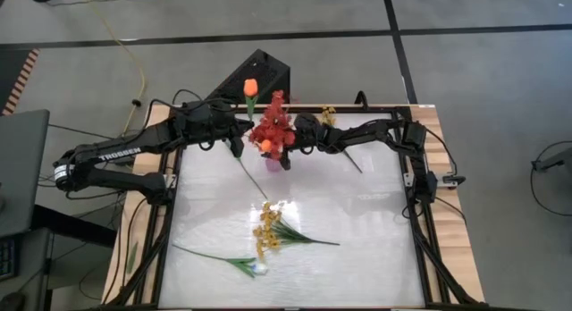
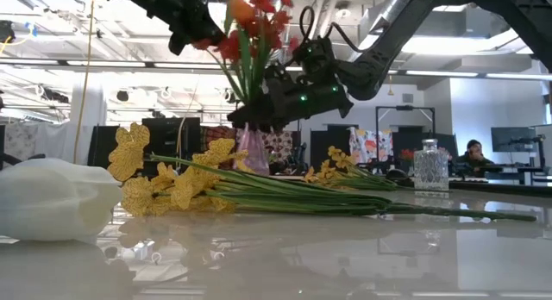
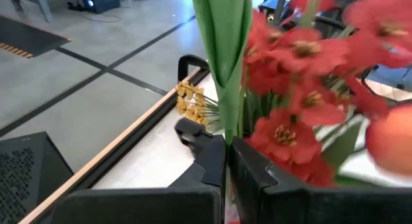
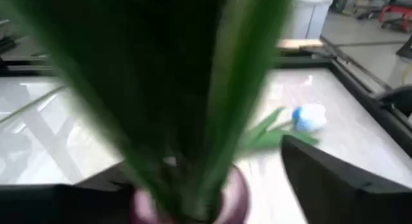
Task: Sort flowers into vase by color
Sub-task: Put the orange tulip into the pink vase
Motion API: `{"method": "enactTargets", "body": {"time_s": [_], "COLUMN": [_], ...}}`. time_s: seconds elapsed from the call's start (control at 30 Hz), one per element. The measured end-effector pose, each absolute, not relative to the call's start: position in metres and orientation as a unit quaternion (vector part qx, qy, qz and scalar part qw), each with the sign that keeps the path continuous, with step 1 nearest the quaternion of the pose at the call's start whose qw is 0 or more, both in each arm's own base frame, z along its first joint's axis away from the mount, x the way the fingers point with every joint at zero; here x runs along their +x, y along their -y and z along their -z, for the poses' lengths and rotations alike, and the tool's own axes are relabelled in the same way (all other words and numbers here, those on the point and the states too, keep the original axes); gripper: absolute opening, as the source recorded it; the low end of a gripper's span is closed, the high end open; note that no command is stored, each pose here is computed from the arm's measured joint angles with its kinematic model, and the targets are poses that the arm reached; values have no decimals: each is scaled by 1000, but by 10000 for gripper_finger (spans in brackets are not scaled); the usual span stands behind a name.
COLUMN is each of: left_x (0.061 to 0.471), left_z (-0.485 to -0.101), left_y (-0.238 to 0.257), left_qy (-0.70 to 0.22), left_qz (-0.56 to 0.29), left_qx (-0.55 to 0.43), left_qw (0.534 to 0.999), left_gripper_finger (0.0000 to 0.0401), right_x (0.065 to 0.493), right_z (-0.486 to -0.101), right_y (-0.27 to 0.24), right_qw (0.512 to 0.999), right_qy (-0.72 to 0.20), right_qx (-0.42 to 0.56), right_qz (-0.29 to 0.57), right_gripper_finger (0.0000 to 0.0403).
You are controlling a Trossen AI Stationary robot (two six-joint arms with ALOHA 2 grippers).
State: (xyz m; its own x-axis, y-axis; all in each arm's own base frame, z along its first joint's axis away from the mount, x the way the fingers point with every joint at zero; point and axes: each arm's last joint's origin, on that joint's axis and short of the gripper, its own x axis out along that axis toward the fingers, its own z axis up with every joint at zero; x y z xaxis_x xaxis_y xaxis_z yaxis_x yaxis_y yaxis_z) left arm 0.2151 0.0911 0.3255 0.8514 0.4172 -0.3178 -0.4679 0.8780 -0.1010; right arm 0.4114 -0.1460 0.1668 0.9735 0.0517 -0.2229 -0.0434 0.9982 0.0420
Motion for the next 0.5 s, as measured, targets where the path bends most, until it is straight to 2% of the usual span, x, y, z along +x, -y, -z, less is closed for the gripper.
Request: {"method": "enactTargets", "body": {"time_s": [0.07, 0.17, 0.5], "left_x": [214, 213, 200], "left_z": [-326, -327, -335], "left_y": [-91, -91, -94], "left_qy": [-144, -141, -127], "left_qz": [-231, -231, -248], "left_qx": [-88, -86, -77], "left_qw": [958, 959, 957], "left_gripper_finger": [0, 0, 0], "right_x": [409, 406, 384], "right_z": [-168, -173, -199], "right_y": [151, 155, 146], "right_qw": [993, 993, 978], "right_qy": [-115, -114, -204], "right_qx": [26, 28, 5], "right_qz": [-20, -19, -45], "right_gripper_finger": [361, 385, 378]}}
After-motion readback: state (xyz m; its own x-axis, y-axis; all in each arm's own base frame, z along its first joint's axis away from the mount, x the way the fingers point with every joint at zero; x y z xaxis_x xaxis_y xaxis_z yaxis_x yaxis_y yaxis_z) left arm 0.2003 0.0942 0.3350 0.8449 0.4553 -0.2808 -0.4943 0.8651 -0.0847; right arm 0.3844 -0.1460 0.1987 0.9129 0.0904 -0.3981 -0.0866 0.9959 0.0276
